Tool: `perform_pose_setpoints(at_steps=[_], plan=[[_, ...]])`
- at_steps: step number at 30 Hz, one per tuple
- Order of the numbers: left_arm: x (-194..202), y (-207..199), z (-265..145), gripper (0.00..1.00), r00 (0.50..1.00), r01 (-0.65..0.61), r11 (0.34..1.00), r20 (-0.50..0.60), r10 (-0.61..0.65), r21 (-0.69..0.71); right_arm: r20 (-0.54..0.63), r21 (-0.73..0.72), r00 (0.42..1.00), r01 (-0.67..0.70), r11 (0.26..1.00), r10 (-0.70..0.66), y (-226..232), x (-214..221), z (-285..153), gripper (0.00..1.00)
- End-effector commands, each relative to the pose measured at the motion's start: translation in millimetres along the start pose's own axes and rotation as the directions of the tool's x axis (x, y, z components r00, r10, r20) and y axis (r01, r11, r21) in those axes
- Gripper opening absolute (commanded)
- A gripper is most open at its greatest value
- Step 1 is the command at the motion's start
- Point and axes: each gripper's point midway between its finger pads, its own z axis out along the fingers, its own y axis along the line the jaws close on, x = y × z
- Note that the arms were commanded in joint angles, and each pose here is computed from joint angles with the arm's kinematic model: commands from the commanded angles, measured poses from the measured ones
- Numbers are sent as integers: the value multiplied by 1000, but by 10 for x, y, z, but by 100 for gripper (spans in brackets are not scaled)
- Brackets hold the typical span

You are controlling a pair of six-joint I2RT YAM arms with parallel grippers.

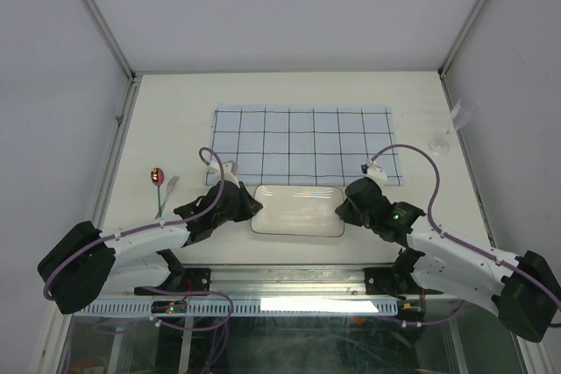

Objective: Set the dinner table for one person
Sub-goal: Pick up the plate at the center of the board.

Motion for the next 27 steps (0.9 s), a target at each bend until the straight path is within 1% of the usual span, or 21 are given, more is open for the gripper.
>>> perform_pose_setpoints(at_steps=[1, 15, 27], plan=[[-404, -617, -32, 0, 991, -87, 982, 120, 67, 169, 112, -71, 993, 38, 997, -29, 325, -360, -41, 0], [-550, -773, 93, 0, 981, -141, 975, 158, 114, 173, 141, -57, 989, 58, 997, -49, 398, -518, 31, 0], [-804, -884, 81, 0, 966, -175, 970, 221, 136, 167, 168, -47, 984, 70, 996, -61, 440, -677, 83, 0]])
